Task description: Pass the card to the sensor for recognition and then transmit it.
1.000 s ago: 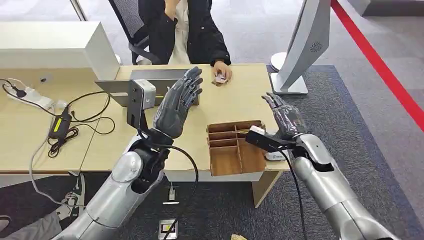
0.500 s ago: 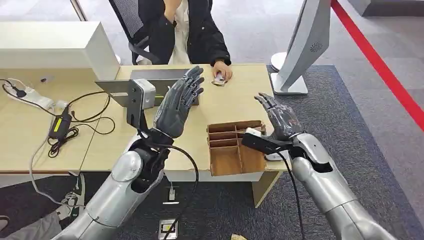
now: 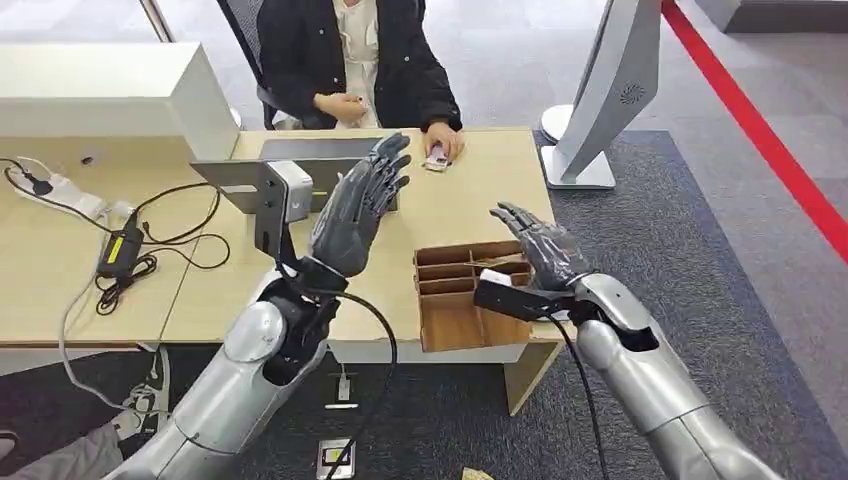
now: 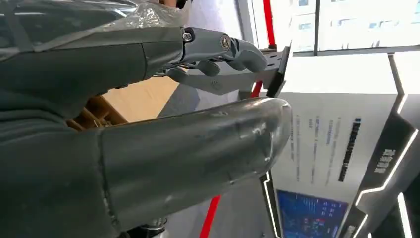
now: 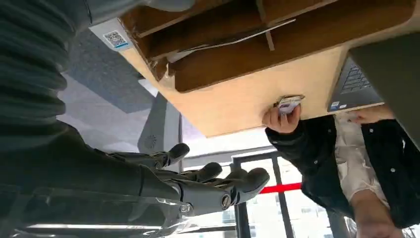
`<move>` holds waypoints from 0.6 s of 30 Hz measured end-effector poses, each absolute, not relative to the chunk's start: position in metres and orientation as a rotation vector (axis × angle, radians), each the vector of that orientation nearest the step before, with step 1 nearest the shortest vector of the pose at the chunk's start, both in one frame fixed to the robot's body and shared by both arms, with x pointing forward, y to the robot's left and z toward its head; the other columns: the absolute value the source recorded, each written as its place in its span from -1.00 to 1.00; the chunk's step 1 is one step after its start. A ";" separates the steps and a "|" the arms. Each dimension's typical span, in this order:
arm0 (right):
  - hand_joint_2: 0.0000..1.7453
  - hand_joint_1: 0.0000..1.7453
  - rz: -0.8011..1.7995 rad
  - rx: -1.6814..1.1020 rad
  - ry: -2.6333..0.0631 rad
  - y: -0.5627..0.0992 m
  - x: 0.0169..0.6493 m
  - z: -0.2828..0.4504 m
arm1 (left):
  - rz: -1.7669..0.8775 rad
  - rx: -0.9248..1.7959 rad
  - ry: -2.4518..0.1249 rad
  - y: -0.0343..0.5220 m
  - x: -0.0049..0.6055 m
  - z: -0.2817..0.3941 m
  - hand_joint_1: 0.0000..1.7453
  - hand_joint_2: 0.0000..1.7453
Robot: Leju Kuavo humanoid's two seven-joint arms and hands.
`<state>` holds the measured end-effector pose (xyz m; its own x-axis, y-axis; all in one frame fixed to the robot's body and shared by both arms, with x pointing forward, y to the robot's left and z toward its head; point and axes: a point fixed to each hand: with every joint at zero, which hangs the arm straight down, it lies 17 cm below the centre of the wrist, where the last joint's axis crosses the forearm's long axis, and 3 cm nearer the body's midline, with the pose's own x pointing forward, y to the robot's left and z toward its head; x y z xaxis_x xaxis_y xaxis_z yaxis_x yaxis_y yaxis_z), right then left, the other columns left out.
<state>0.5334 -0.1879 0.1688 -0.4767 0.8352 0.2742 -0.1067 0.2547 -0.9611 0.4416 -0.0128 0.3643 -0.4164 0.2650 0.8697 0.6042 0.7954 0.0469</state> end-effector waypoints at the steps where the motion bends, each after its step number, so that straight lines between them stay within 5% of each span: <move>1: 1.00 -1.00 1.359 -0.675 -1.663 -0.185 0.533 0.169 | -0.445 -0.649 -2.014 -0.013 0.441 0.364 -1.00 -1.00; 18: 1.00 -1.00 1.284 -0.634 -1.751 -0.160 0.538 0.178 | -0.465 -0.677 -2.007 -0.020 0.436 0.366 -1.00 -1.00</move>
<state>0.5383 -0.1603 0.1780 -0.5087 0.7928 0.3357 -0.0821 0.3435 -0.9356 0.4363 -0.0202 0.3662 -0.4104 0.2742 0.8697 0.6285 0.7761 0.0519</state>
